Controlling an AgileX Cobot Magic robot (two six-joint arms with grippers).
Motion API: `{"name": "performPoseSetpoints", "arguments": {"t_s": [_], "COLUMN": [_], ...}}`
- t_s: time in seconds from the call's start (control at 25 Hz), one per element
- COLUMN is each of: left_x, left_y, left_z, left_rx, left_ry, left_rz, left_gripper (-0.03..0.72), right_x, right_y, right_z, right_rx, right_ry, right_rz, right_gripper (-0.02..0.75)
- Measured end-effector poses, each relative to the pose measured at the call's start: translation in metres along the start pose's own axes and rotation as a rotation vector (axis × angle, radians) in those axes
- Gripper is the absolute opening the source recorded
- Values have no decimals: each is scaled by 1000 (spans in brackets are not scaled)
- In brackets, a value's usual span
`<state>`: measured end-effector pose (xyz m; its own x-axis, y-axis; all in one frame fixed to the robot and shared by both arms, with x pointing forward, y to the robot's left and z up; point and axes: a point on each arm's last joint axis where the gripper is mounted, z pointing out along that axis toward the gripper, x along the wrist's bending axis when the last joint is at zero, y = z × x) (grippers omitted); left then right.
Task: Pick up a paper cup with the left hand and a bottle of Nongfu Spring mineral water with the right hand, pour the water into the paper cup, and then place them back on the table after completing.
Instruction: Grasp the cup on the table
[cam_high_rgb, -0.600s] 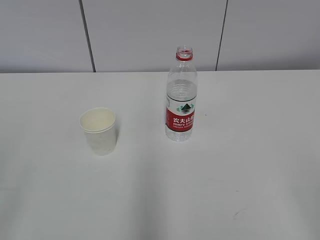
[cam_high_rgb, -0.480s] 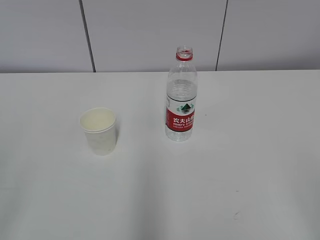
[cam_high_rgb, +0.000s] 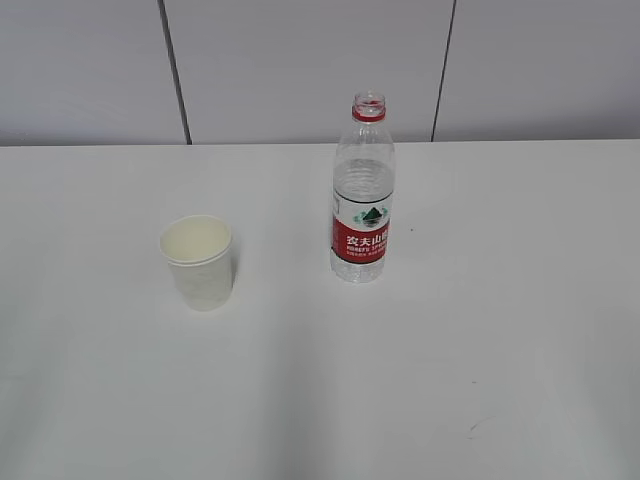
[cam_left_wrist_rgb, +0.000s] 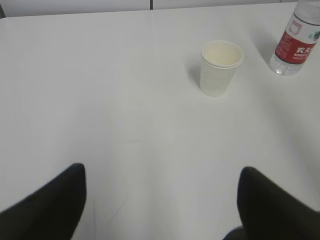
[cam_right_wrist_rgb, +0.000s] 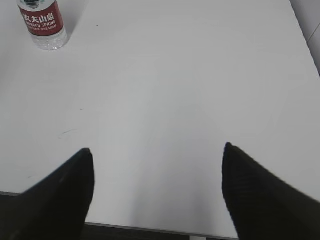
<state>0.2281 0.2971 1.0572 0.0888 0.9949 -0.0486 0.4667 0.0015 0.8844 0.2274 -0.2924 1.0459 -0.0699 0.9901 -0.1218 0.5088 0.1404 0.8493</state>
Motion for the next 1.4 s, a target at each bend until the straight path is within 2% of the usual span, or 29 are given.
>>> {"name": "performPoseSetpoints", "arguments": {"t_s": [1.4], "left_x": [0], "left_y": [0], "left_z": [0], "left_rx": [0], "left_ry": [2], "left_rz": [1], "left_gripper": [563], "right_x": [0], "right_y": [0], "right_z": [0], "right_rx": [0], "right_ry": [0], "right_rz": [0], "right_gripper": [587]}}
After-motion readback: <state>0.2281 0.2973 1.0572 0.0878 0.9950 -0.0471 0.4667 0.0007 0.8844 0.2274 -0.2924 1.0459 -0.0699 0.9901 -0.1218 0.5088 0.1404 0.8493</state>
